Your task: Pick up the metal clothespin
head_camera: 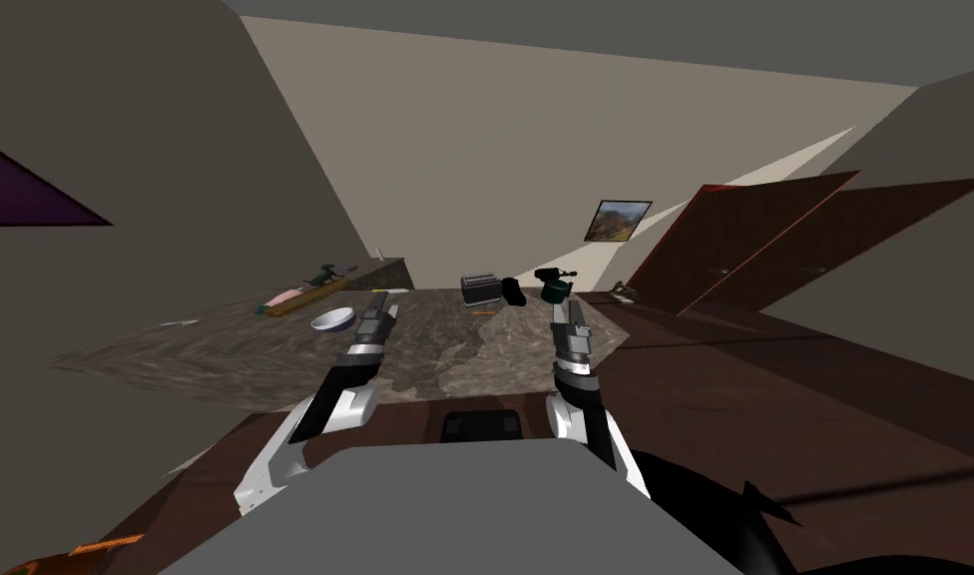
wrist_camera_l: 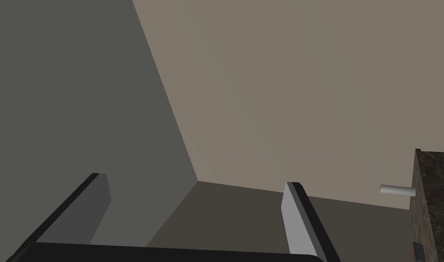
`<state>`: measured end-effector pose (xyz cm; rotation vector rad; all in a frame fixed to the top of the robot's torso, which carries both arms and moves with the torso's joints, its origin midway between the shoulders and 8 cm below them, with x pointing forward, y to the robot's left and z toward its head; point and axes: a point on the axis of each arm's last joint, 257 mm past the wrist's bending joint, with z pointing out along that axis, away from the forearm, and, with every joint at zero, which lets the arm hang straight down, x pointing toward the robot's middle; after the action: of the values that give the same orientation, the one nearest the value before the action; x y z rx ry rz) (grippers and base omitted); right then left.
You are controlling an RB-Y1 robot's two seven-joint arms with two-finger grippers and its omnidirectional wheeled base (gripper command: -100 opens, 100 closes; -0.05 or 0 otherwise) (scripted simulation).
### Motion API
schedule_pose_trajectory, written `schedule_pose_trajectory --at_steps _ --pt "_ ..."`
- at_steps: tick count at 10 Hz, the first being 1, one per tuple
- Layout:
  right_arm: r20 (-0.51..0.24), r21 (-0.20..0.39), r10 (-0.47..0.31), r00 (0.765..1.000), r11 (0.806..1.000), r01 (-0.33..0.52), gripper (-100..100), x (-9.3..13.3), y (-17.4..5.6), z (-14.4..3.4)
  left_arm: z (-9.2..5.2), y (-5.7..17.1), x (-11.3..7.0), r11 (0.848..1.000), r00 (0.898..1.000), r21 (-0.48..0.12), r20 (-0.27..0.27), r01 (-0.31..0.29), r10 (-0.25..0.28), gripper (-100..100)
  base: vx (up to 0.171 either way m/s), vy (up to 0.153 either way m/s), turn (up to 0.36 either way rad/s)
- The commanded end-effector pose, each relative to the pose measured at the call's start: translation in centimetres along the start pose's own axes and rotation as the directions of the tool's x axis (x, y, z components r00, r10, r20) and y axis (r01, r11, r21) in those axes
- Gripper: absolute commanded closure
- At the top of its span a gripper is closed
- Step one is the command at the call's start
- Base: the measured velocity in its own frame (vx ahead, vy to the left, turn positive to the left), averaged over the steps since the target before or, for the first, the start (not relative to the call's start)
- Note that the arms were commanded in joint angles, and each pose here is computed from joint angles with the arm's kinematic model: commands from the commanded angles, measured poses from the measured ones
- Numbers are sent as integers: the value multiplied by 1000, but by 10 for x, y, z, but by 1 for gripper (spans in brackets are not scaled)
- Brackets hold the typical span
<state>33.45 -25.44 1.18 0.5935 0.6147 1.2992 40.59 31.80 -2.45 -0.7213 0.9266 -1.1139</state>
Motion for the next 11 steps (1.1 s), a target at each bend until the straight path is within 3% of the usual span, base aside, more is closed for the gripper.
schedule_pose_trajectory --at_steps 1,6,10,11 --pt "0 0 0 1000 1000 0 0 0 0 0 11 19 -5 999 1000 -45 -15 -23 22 -100 -92 0 -169" --pt "0 0 0 1000 1000 0 0 0 0 0 25 57 -18 988 998 -147 -29 -56 52 -100 -66 -12 -94" --pt "0 0 0 1000 1000 0 0 0 0 0 38 95 -38 965 996 -248 -34 -89 83 -100 -58 -9 -114" --pt "0 0 0 1000 1000 0 0 0 0 0 46 110 -51 952 995 -289 -33 -103 97 -100 -61 -20 -163"
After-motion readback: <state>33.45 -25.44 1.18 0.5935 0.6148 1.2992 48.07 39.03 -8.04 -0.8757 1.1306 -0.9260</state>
